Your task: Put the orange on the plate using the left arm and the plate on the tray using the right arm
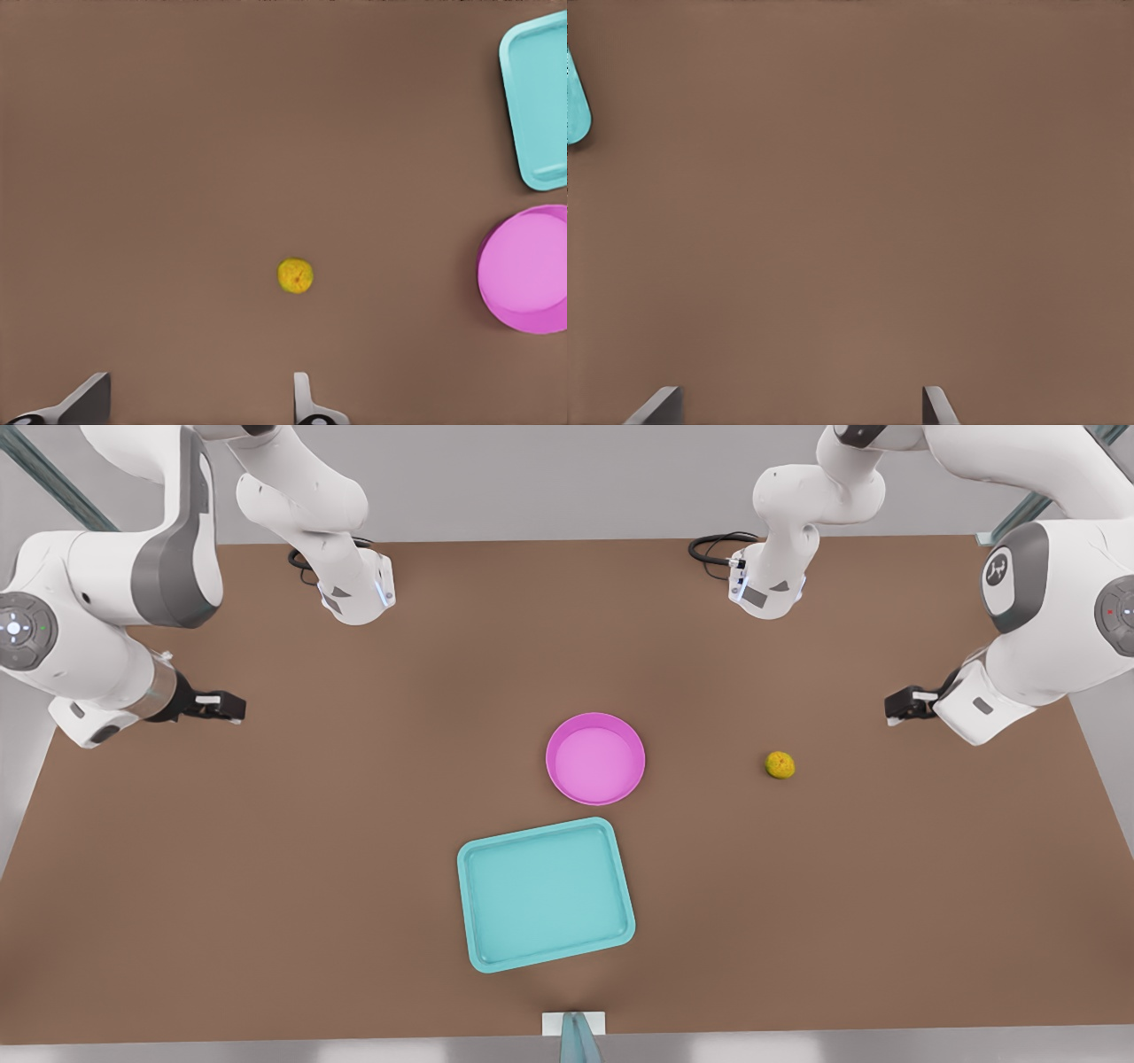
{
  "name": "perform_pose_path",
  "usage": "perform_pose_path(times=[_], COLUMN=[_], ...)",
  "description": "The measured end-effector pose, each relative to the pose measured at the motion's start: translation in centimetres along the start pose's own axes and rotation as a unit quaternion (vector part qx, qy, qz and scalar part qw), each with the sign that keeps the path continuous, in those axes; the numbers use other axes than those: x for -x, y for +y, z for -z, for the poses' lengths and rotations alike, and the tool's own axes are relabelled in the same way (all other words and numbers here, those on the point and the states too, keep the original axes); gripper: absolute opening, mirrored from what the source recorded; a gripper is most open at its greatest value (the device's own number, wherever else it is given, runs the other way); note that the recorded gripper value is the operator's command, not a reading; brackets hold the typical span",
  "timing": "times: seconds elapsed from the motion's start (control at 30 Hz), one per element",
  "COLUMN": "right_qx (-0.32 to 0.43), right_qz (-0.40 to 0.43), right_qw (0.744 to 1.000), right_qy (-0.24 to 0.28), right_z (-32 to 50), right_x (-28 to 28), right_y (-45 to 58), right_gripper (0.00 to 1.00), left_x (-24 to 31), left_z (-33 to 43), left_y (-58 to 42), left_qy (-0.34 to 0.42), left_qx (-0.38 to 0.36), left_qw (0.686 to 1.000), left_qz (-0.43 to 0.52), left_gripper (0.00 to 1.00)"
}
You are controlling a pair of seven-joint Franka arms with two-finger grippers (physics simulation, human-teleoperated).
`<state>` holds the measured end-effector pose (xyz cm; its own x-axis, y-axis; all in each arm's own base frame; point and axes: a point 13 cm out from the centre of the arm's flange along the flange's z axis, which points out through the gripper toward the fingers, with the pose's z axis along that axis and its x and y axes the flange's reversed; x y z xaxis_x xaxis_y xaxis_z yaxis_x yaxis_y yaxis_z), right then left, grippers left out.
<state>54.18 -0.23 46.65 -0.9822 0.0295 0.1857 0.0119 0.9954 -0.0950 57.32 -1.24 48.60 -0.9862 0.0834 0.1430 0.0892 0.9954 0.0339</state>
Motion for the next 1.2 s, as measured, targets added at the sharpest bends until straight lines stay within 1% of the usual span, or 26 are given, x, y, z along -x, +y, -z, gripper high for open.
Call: perform_pose_path(times=[0.07,0.1,0.2,0.27,0.33,0.43,0.53,0.67,0.83,1.2], right_qx=[0.0,0.001,0.001,0.002,0.002,0.002,0.002,0.002,0.002,0.002], right_qz=[0.0,-0.001,-0.004,-0.006,-0.007,-0.008,-0.009,-0.01,-0.013,-0.015], right_qw=[1.0,1.0,1.0,1.0,1.0,1.0,1.0,1.0,1.0,1.0], right_qy=[-0.006,-0.008,-0.01,-0.011,-0.01,-0.009,-0.008,-0.006,-0.003,-0.001], right_z=[0.1,0.1,0.1,0.1,0.0,-0.1,-0.1,-0.4,-0.6,-0.6], right_x=[0.3,0.4,0.6,0.7,0.7,0.7,0.7,0.7,0.7,0.6], right_y=[0.2,0.2,0.2,0.1,0.1,0.2,0.3,0.3,0.3,0.3], right_gripper=[1.0,1.0,1.0,1.0,1.0,1.0,1.0,1.0,1.0,1.0], left_x=[0.0,-0.1,-2.6,-4.3,-4.6,-4.0,-2.7,-2.7,-1.9,-2.8], left_z=[-1.2,-4.0,-18.5,-26.2,-32.1,-37.2,-39.0,-42.2,-43.5,-45.4], left_y=[-0.3,-0.8,-3.8,-5.0,-4.9,-5.1,-5.5,-5.7,-5.9,-6.4], left_qy=[0.01,0.035,0.151,0.181,0.181,0.152,0.115,0.096,0.079,0.098], left_qx=[0.0,-0.002,-0.003,-0.002,-0.003,-0.003,-0.002,-0.001,-0.001,0.001], left_qw=[1.0,0.999,0.988,0.983,0.983,0.987,0.992,0.994,0.996,0.994], left_qz=[-0.003,-0.007,-0.033,-0.043,-0.041,-0.042,-0.044,-0.045,-0.046,-0.05], left_gripper=[1.0,1.0,1.0,1.0,1.0,1.0,1.0,1.0,1.0,1.0])
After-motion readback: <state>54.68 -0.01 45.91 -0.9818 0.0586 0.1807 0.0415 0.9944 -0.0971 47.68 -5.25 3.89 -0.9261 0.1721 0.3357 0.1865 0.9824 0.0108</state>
